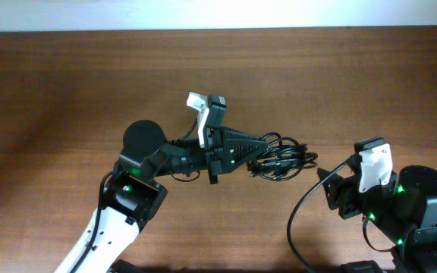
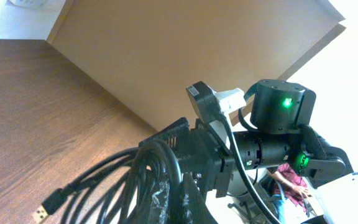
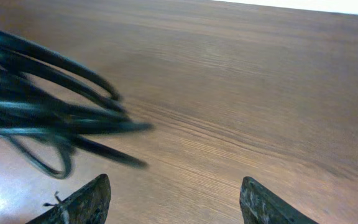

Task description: Untangle cables

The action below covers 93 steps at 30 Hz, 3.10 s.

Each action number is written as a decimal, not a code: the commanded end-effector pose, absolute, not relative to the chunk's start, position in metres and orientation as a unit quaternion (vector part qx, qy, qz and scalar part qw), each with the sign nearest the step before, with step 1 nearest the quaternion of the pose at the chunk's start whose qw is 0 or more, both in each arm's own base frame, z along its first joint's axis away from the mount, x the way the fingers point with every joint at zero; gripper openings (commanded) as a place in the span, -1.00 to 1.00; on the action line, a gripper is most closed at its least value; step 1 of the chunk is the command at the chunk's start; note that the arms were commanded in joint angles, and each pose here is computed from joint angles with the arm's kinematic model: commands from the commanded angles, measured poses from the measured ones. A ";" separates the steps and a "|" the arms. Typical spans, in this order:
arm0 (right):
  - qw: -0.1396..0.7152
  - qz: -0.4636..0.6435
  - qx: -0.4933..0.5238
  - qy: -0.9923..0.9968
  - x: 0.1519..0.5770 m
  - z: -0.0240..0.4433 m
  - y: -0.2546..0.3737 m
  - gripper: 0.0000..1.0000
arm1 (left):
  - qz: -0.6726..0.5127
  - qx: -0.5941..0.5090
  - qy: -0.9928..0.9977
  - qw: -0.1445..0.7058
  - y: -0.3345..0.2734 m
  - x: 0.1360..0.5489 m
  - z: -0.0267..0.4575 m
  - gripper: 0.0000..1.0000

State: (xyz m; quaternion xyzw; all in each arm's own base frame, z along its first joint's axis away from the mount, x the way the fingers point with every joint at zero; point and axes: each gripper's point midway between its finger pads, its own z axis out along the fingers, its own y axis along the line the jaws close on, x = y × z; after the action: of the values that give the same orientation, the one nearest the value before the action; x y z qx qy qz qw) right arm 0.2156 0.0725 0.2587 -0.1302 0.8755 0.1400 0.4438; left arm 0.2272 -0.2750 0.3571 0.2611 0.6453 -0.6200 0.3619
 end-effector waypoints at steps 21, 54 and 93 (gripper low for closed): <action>0.479 0.321 -0.392 0.717 0.207 0.302 0.159 0.15 | -0.672 0.279 0.604 0.324 -0.275 0.200 0.389 -1.00; 0.451 0.461 -0.421 0.637 0.173 0.332 0.183 -0.92 | -0.576 0.442 0.559 0.400 -0.246 0.201 0.345 -0.49; 0.409 0.308 -0.165 0.843 0.246 0.270 0.130 0.33 | -0.577 0.441 0.525 0.443 -0.245 0.203 0.378 -1.00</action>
State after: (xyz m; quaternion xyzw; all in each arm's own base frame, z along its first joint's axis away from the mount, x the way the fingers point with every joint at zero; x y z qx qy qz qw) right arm 0.2398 0.1346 0.2733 -0.1764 0.8343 0.3239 0.4097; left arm 0.2076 -0.2463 0.3590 0.4500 0.5341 -0.5652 0.4391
